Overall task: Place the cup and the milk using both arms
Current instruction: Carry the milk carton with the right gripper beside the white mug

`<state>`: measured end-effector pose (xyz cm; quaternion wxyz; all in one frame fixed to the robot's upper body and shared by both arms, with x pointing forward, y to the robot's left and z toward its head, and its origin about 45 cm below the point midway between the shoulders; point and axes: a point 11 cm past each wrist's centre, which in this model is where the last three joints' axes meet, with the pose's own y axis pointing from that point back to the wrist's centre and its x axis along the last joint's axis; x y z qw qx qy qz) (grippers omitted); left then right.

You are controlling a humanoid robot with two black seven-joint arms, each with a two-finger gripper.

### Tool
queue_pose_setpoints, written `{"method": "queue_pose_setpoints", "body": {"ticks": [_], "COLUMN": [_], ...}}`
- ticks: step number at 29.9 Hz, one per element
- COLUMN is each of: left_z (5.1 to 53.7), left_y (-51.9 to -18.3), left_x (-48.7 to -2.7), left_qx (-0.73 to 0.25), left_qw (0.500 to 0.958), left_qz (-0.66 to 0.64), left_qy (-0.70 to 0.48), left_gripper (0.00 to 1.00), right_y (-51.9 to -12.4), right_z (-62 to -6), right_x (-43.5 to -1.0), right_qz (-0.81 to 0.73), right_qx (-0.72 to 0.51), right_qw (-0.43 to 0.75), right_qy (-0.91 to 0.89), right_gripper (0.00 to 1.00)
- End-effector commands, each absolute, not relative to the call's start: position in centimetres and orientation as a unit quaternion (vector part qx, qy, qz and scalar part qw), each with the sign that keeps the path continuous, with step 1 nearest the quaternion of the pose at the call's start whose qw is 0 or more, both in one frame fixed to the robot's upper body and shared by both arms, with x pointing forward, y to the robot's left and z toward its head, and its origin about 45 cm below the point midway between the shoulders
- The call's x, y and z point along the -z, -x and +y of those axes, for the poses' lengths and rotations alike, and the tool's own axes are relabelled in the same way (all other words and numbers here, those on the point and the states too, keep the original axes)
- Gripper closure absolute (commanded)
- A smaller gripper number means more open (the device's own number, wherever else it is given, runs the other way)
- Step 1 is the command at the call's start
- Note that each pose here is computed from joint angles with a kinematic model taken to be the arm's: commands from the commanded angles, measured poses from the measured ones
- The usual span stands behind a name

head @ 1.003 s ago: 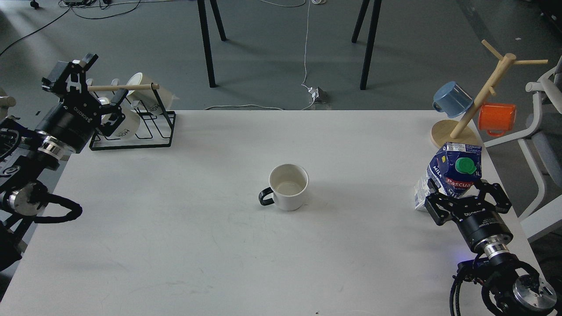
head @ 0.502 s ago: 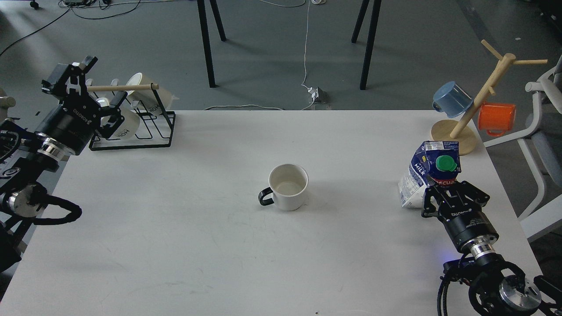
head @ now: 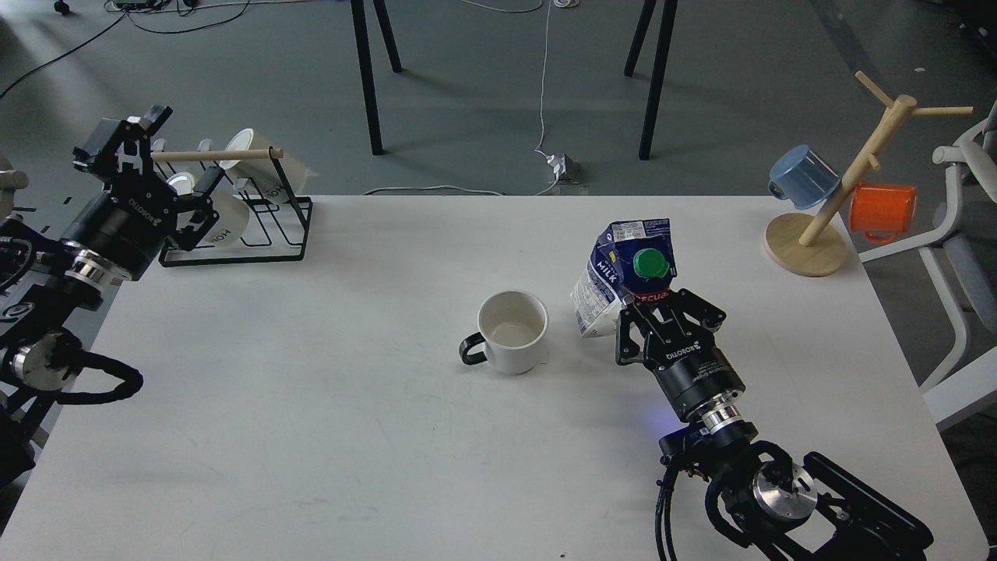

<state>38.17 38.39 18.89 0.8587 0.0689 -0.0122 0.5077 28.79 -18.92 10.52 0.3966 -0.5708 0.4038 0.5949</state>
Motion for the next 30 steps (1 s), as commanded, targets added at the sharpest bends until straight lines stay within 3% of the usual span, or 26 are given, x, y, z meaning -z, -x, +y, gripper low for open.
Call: {"method": "queue_pose_setpoints", "body": {"ticks": [1,18,24,30], "left_z": [38.5,38.6,38.6,38.7], "left_y": [-38.2,-38.1,-38.1,-38.1], "left_x": [-18.9,-18.8,-18.9,-18.8], "left_qx": [-0.508,-0.509,-0.510,-0.510], "left_qw": [0.858,0.858,0.857,0.857], "left_qz": [-0.012,-0.012,-0.012,-0.012], "left_qy": [-0.070,-0.070,-0.071,-0.071], "left_gripper": [0.01,0.01,0.01,0.01], "right_y": [-28.2,-27.5,-27.3,-27.2], "right_z": [-17.9,-17.8,-17.7,-17.8], "right_x": [-10.1,-8.5,-8.4,-8.3], "right_qz": [0.398,0.412,0.412,0.413], "right_qx": [-0.603,-0.611,-0.610,-0.611], "right_qw": [0.386,0.372,0.370,0.368], "right_qy": [0.573,0.564,0.567,0.567], "right_gripper": [0.74,0.71,0.56,0.50]}}
